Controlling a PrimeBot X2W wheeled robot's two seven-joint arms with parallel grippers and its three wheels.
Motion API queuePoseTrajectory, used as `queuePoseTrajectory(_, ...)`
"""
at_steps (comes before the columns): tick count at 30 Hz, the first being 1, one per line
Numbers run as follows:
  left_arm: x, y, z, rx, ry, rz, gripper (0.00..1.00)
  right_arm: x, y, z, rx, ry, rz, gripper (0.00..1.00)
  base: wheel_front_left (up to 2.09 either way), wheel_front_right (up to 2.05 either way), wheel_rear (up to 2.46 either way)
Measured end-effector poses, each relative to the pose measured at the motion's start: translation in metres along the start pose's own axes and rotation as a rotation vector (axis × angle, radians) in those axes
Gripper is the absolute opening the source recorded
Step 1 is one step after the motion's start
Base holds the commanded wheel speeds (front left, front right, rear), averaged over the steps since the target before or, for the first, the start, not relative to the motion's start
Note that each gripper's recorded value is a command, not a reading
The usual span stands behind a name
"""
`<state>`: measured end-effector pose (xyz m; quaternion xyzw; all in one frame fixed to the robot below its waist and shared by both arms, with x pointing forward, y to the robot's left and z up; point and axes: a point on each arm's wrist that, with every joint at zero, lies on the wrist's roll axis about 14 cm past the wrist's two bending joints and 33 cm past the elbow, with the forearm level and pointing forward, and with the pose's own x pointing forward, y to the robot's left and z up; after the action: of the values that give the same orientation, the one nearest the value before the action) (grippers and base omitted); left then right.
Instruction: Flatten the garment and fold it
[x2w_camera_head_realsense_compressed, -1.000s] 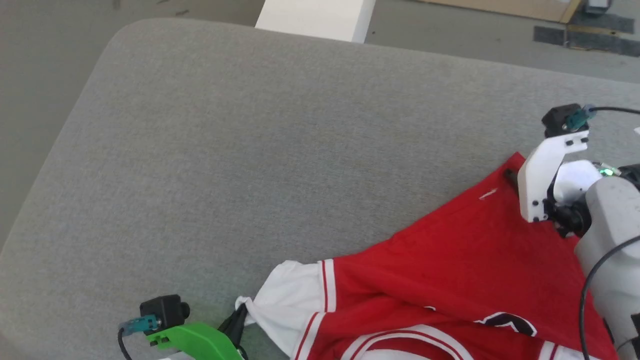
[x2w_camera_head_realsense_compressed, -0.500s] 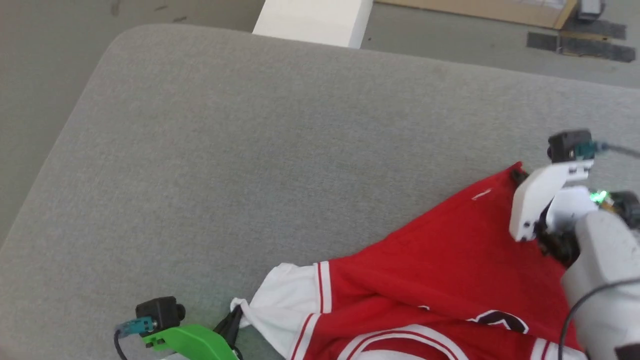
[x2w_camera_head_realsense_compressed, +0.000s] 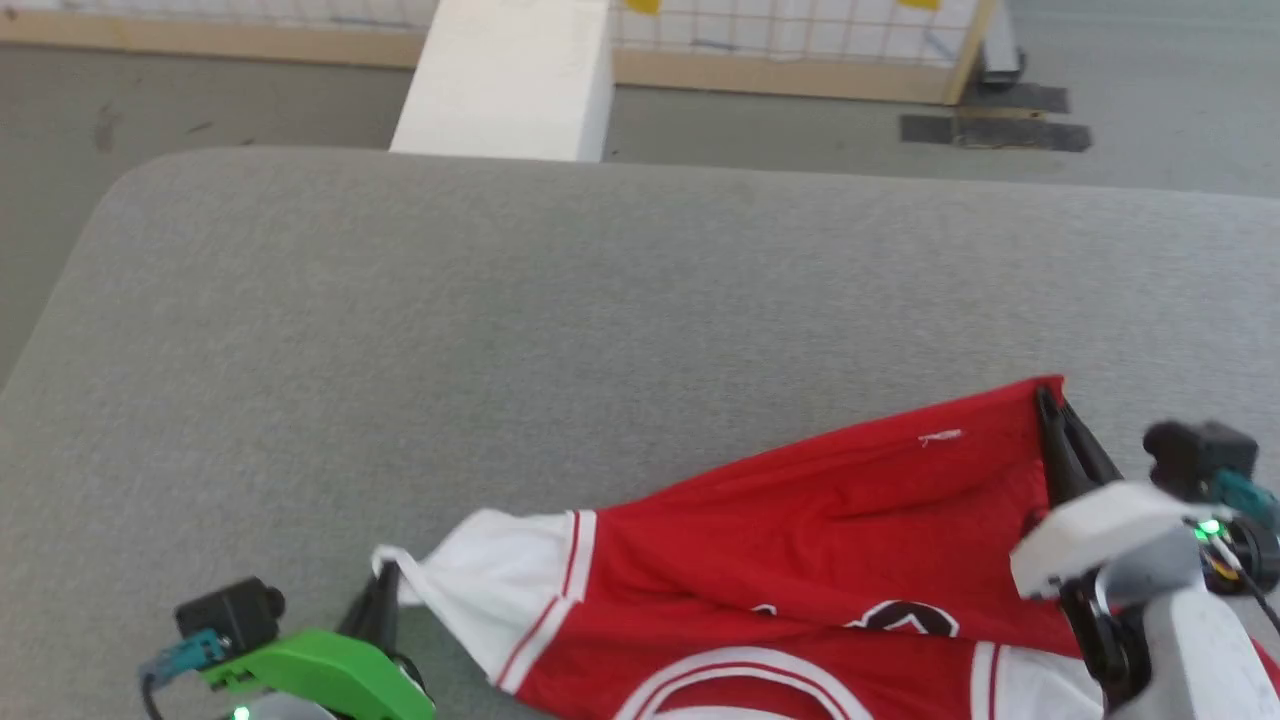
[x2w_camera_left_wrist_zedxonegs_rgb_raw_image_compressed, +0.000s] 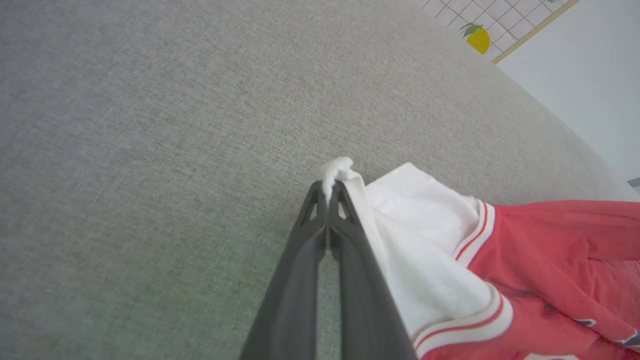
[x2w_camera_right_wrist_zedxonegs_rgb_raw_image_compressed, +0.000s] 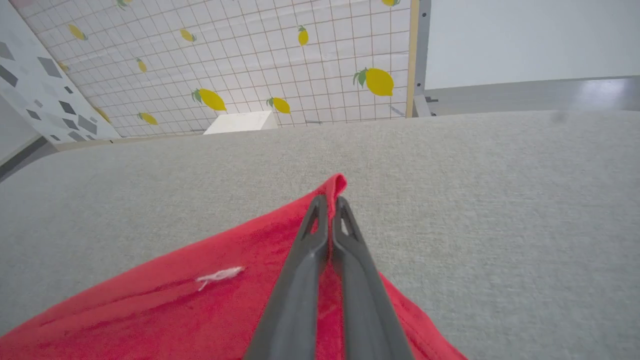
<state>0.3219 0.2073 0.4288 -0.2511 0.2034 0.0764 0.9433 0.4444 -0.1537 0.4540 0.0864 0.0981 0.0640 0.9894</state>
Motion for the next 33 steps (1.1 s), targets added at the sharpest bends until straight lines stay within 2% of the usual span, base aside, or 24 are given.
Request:
queuePoseTrajectory(5, 0.010, -0.034, 0.044, 0.021, -0.147, -0.106, 0.00, -0.033, -0.018, 0.017, 0.001, -0.047, -0.057, 0.00, 0.00, 0.00, 0.00)
queuePoseTrajectory(8, 0.017, -0.061, 0.074, 0.035, -0.230, -0.192, 0.00, -0.045, -0.026, 0.040, -0.019, -0.087, -0.085, 0.00, 0.00, 0.00, 0.00)
queuePoseTrajectory(14, 0.032, -0.120, 0.134, 0.052, -0.323, -0.356, 0.00, -0.050, -0.035, 0.098, -0.157, -0.148, -0.089, 0.00, 0.00, 0.00, 0.00)
queuePoseTrajectory(20, 0.057, -0.170, 0.206, 0.068, -0.432, -0.449, 0.00, -0.015, -0.026, 0.156, -0.320, -0.165, -0.039, 0.00, 0.00, 0.00, 0.00)
queuePoseTrajectory(24, 0.076, -0.198, 0.251, 0.035, -0.509, -0.481, 0.00, 0.016, -0.018, 0.190, -0.397, -0.197, -0.010, 0.00, 0.00, 0.00, 0.00)
queuePoseTrajectory(33, 0.116, -0.239, 0.343, -0.050, -0.736, -0.505, 0.00, 0.092, -0.013, 0.235, -0.509, -0.259, -0.003, 0.00, 0.00, 0.00, 0.00)
